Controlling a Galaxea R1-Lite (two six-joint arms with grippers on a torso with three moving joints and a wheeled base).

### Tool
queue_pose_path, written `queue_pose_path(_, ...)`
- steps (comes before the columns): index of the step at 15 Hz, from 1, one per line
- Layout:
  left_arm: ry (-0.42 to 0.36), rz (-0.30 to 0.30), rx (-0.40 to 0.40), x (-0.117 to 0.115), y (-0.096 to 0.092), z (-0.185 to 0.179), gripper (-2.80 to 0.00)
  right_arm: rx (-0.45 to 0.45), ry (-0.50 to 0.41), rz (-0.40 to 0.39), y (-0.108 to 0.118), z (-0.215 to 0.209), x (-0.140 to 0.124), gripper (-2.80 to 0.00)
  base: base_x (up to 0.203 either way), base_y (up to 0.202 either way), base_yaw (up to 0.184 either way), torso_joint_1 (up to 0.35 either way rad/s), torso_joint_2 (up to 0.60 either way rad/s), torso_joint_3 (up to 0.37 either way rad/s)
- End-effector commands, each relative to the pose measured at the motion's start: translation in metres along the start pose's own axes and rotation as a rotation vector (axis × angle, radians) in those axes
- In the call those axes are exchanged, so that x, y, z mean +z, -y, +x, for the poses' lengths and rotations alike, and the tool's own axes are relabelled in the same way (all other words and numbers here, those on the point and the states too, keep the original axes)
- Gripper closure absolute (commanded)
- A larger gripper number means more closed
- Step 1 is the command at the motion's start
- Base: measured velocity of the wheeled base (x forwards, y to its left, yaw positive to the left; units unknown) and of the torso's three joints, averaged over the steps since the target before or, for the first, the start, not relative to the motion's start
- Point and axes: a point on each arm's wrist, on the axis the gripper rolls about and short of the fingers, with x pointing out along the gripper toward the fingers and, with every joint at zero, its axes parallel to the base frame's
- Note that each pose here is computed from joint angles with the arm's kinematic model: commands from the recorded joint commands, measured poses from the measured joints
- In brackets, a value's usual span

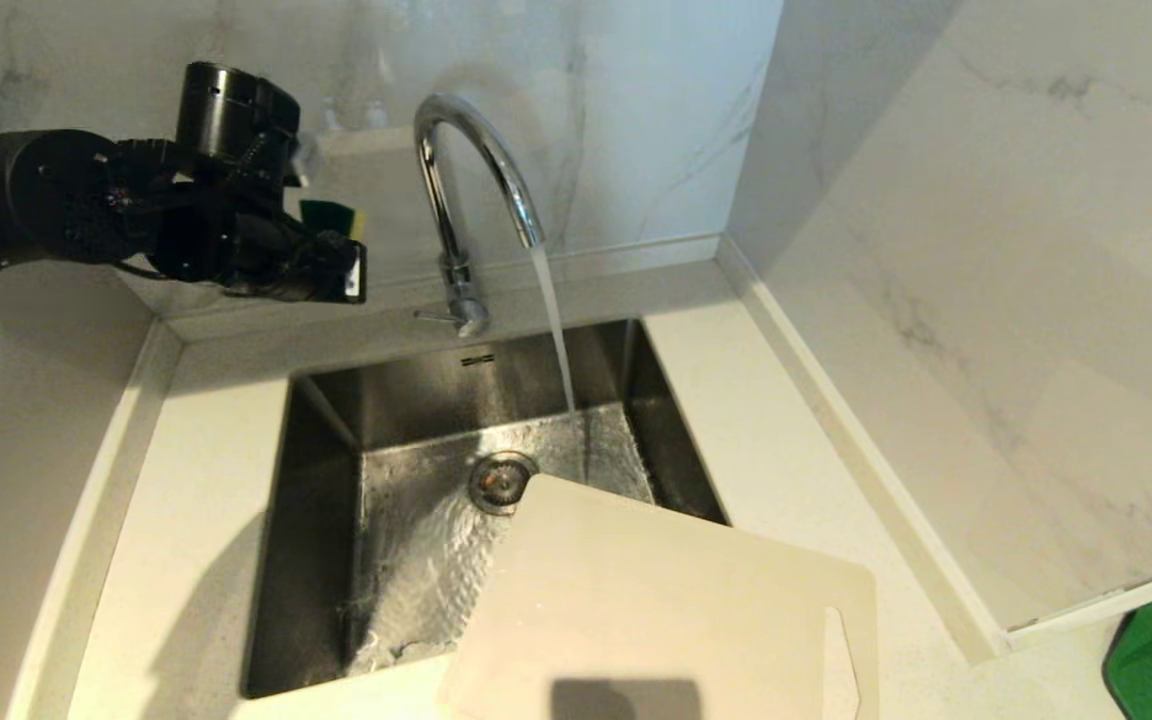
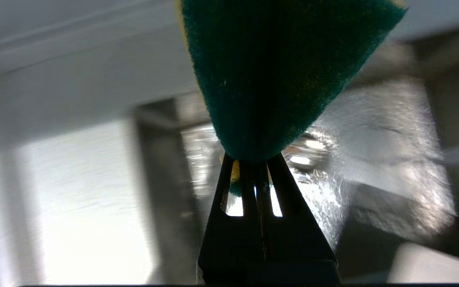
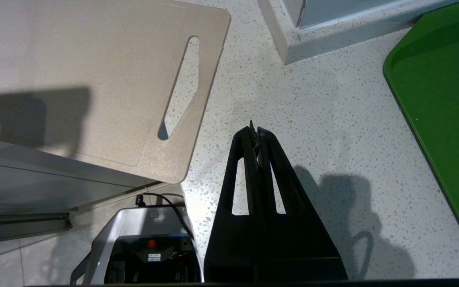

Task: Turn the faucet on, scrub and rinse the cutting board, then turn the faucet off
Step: Put down the cleaning cloth

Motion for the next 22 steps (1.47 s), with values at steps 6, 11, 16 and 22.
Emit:
queue_pose_path(6,-0.438,-0.002,0.316,-0.049,-0.129,0.02,0.0,0.0,-0.002,0.0,0.0,0.0,0.0,0.0,0.0,0.0,0.0,0.0,0.0,0.0)
queue_pose_path(11,-0.513,-0.1,0.338,-0.071,-0.149,0.046,0.0,0.0,-0.002,0.0,0.0,0.0,0.0,0.0,0.0,0.0,0.0,0.0,0.0,0.0)
queue_pose_path(16,-0.602,-0.141,0.275,-0.093,-0.148,0.053,0.0,0.0,-0.002,0.0,0.0,0.0,0.0,0.0,0.0,0.0,0.0,0.0,0.0,0.0)
queue_pose_path(22,-0.707,-0.172,0.208,-0.118,-0.144,0.052,0.0,0.0,-0.002,0.0,0.0,0.0,0.0,0.0,0.0,0.0,0.0,0.0,0.0,0.0)
